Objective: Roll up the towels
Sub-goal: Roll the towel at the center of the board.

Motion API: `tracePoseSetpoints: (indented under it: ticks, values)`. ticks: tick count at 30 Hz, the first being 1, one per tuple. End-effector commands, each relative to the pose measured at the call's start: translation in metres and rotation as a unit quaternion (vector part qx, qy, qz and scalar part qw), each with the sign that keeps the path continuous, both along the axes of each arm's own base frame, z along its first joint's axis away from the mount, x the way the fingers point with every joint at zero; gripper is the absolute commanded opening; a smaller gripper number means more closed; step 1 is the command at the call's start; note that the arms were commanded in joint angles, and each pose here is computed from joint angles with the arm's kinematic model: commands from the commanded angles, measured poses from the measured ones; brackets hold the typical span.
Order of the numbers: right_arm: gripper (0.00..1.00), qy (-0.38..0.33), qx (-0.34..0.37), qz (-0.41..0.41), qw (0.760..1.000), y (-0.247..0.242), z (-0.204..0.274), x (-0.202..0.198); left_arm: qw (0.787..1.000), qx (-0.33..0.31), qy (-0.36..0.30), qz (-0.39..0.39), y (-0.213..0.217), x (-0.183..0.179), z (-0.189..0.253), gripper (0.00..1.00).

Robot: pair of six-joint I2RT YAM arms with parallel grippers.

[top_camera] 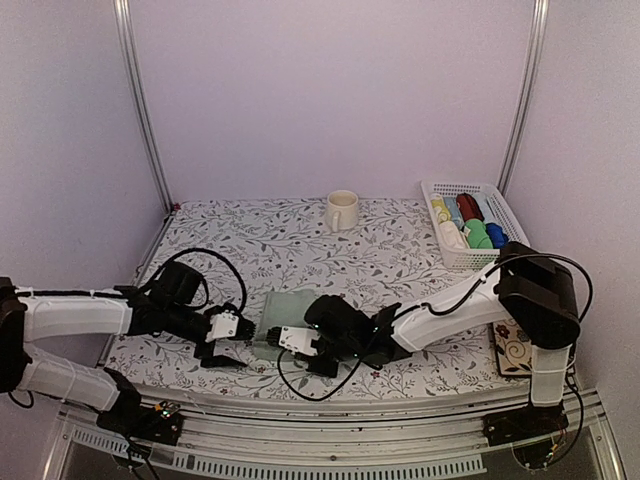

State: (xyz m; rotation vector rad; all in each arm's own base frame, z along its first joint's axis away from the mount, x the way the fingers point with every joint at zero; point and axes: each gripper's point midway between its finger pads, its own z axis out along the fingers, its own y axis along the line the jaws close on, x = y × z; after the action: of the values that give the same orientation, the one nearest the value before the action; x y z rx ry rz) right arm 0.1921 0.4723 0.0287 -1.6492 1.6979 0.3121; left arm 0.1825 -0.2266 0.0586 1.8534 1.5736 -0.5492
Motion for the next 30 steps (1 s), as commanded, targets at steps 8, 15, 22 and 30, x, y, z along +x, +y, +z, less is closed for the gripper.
tracePoseSetpoints:
  ticks: [8,15,22,30]
  values:
    - [0.08,0.314,-0.004,0.018,0.949,0.007,-0.006,-0.037,0.949,-0.033,-0.313,-0.017,0.004,-0.007,0.01,0.79]
    - [0.09,0.396,-0.023,-0.001,0.918,0.01,-0.022,-0.04,0.942,-0.021,-0.335,-0.01,0.001,-0.004,0.005,0.74]
    - [0.09,0.491,0.007,-0.019,0.871,0.004,-0.024,-0.036,0.935,0.005,-0.354,-0.03,-0.004,-0.008,-0.013,0.68]
    - [0.09,0.52,0.025,-0.021,0.854,0.005,-0.018,-0.031,0.93,0.028,-0.365,-0.023,-0.003,-0.001,-0.027,0.58]
